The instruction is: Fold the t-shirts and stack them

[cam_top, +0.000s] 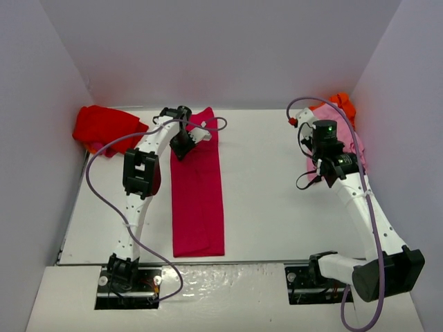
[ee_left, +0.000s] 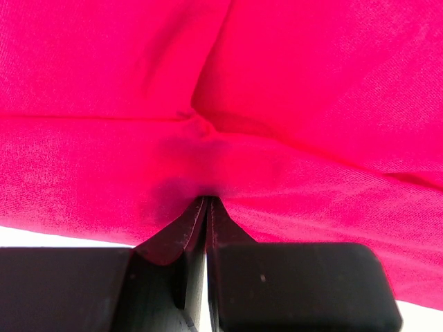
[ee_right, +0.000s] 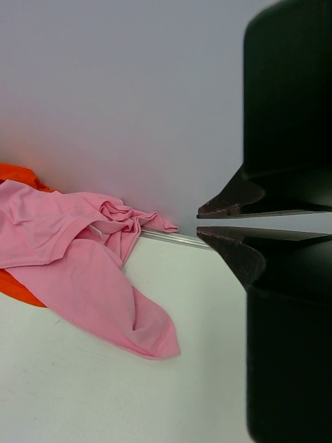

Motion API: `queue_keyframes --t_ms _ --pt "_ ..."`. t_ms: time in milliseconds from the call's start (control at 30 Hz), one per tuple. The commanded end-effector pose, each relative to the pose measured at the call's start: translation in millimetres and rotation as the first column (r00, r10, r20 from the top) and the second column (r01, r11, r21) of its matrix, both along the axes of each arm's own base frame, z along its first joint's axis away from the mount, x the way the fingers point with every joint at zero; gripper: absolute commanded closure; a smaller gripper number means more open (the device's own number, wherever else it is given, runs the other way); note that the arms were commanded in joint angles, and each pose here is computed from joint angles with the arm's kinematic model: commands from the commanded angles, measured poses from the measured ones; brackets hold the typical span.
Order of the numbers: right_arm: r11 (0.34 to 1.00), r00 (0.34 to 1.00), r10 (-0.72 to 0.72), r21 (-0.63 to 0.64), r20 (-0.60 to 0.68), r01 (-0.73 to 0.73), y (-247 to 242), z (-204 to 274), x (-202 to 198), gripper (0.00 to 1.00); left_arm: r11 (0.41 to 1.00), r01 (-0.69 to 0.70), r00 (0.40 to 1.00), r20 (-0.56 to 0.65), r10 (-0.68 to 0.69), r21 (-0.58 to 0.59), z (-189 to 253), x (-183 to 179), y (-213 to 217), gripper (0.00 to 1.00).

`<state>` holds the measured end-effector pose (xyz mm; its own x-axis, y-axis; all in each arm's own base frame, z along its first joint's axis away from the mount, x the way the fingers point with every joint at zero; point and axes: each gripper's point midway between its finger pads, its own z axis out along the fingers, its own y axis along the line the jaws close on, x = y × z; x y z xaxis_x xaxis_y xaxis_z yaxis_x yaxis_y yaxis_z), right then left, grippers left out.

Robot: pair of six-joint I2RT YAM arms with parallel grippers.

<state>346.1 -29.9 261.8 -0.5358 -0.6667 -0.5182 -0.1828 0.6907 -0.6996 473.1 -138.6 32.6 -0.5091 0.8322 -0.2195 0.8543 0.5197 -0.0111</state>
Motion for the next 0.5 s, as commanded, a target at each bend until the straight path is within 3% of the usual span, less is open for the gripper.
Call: queue_keyframes --t_ms 0,100,233,267,333,367,467 --pt "1.0 0.997 -0.028 0.014 0.066 0.028 4.5 18.2 5.9 0.93 1.0 0.026 0.999 0.042 -0.026 0.005 10.7 10.2 1.3 1.0" --pt "1.0 0.998 -0.023 0.014 0.066 0.022 10.3 17.7 7.2 0.93 1.0 0.025 0.999 0.046 -0.025 0.0 12.3 10.3 2.0 1.0" --pt "1.0 0.998 -0.022 0.008 0.06 0.021 12.1 15.5 7.4 0.92 1.0 -0.006 0.983 0.184 0.01 -0.023 45.1 27.3 -0.1 0.96" --pt "1.0 0.999 -0.019 0.0 0.051 0.019 12.0 12.9 7.9 0.88 0.999 -0.028 0.969 0.243 0.033 -0.023 57.0 35.1 2.2 0.87" --pt "1.0 0.999 -0.017 -0.004 0.041 0.017 12.6 10.2 9.7 0.86 0.998 -0.049 0.942 0.329 0.061 -0.046 88.8 42.2 3.2 0.55" --pt "1.0 0.999 -0.017 -0.003 0.042 0.017 13.0 10.6 10.9 0.85 0.997 -0.056 0.929 0.362 0.073 -0.058 102.9 45.1 3.4 0.5" --pt "1.0 0.998 -0.027 -0.001 0.065 0.027 11.6 15.7 16.3 0.84 0.994 -0.055 0.907 0.412 0.09 -0.098 137.5 41.4 -0.9 0.48"
